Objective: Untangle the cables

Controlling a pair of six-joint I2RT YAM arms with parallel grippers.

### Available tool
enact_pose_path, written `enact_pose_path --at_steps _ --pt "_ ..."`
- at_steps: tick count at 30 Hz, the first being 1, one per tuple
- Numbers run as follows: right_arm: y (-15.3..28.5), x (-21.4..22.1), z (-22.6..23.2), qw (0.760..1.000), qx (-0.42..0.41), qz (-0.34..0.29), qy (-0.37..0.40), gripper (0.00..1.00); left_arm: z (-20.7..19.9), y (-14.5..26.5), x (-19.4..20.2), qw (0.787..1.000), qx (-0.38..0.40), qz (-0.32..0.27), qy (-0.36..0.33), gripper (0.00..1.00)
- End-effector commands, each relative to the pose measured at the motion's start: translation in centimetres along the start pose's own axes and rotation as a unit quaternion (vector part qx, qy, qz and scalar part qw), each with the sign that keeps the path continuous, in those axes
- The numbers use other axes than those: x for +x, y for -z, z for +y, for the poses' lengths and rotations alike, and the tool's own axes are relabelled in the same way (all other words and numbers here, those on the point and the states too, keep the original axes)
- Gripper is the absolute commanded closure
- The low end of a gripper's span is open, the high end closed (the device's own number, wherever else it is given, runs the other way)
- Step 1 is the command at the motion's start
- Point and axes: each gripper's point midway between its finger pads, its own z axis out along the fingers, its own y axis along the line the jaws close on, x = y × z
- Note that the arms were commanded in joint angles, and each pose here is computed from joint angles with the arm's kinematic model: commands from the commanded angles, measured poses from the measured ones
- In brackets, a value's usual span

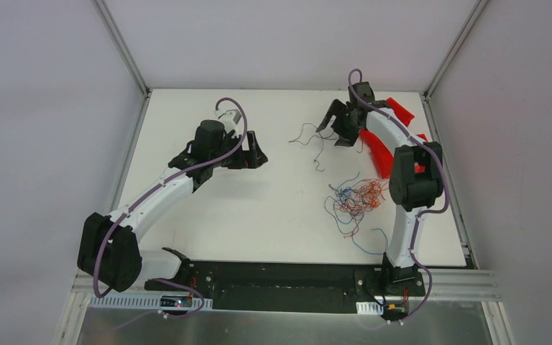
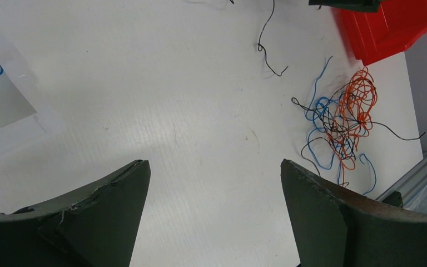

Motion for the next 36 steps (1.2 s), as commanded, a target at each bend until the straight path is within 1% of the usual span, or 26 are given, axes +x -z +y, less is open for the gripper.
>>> enact_pose_path --at_steps 1,2,4,6,8,11,15,22,26,27,31,33,36 --pt "3.9 -1.6 3.5 0.988 -0.051 -0.048 0.134 0.06 -1.5 0.1 -1.3 0.999 0.025 -0.011 -0.017 0.10" --pt "3.7 -1.8 3.7 0.984 -0.054 -0.049 0.165 0.02 -1.5 0.2 -1.5 0.999 0.025 -0.013 -0.018 0.10" --pt "3.0 -1.9 4.4 0.966 -0.073 -0.054 0.244 0.01 -1.5 0.3 -1.6 0.999 0.024 -0.015 -0.021 0.10" --pt "1.9 -1.5 4.6 0.937 -0.083 -0.049 0.335 0.01 -1.7 0.4 -1.7 0.999 0.026 -0.017 -0.024 0.10" --pt "0.5 -1.4 4.1 0.905 -0.065 -0.041 0.418 0.01 -1.8 0.5 -1.9 0.999 0.027 -0.016 -0.028 0.10" --pt "-1.0 -1.8 3.2 0.875 -0.026 -0.030 0.482 0.01 -1.7 0.6 -2.0 0.999 0.024 -0.013 -0.036 0.10" --pt "-2.0 -2.9 3.3 0.856 -0.010 -0.022 0.517 0.01 -1.8 0.6 -2.2 0.999 0.023 -0.009 -0.042 0.10" --pt "-4.6 -3.6 2.2 0.840 0.018 0.016 0.542 0.01 -1.9 0.6 -2.2 0.999 0.026 -0.004 -0.045 0.10" --pt "-5.7 -3.9 1.3 0.830 0.020 0.032 0.556 0.01 -1.9 0.5 -2.1 0.999 0.026 0.000 -0.045 0.10" --pt "-5.9 -3.9 1.2 0.831 0.015 0.035 0.555 0.01 -2.0 0.5 -2.1 0.999 0.026 0.002 -0.045 0.09" --pt "-6.7 -4.4 0.7 0.844 0.001 0.052 0.533 0.02 -1.8 0.3 -1.8 0.999 0.025 0.011 -0.046 0.09" --pt "-7.0 -4.0 0.4 0.846 -0.002 0.070 0.528 0.08 -1.7 0.2 -1.7 0.999 0.022 0.013 -0.047 0.09" --pt "-7.3 -2.8 -0.6 0.851 0.001 0.094 0.517 0.28 -1.5 -0.1 -1.5 0.999 0.020 0.017 -0.046 0.10"
